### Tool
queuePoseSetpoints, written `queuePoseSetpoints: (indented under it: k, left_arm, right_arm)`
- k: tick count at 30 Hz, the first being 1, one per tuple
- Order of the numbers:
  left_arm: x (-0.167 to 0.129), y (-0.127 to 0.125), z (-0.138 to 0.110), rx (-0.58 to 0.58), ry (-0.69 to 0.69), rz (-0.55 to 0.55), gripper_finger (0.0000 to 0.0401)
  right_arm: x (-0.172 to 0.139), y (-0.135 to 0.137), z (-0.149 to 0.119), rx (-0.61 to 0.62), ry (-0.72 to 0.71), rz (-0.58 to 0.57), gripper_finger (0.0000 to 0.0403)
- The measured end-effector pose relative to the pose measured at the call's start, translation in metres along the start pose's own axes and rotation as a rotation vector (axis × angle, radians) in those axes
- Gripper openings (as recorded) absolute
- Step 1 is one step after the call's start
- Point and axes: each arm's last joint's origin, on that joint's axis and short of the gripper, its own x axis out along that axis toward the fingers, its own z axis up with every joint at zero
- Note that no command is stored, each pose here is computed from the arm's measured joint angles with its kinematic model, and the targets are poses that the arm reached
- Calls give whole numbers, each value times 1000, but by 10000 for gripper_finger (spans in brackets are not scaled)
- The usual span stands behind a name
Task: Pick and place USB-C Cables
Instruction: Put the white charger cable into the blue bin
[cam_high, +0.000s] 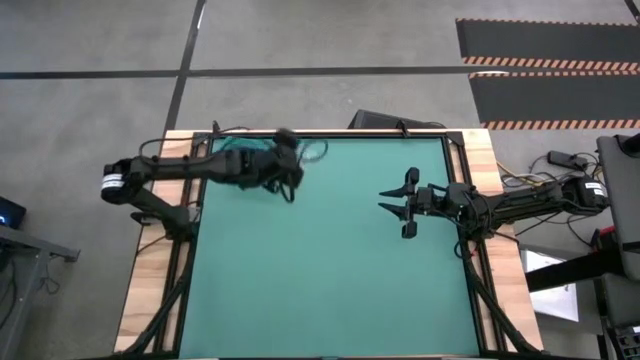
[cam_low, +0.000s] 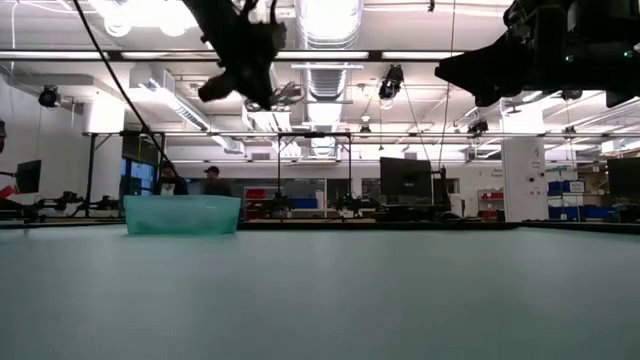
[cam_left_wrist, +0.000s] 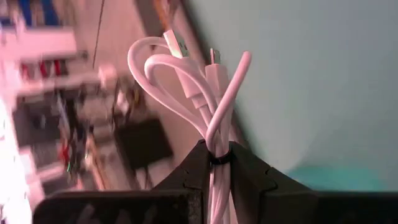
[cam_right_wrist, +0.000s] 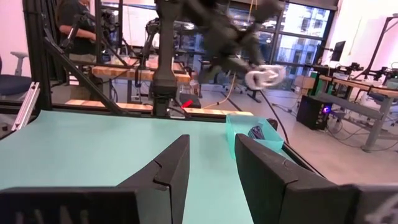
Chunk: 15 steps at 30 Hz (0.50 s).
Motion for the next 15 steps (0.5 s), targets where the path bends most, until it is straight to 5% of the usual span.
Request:
queuePoseSetpoints:
  k: [7, 15]
  left_arm:
    - [40, 20, -64, -165, 230, -3, 26]
    - [68, 13, -125, -266, 415, -69, 26]
  right_arm:
    - [0, 0, 0, 0, 0, 0, 118]
    - [0, 0, 0, 0, 0, -1, 118]
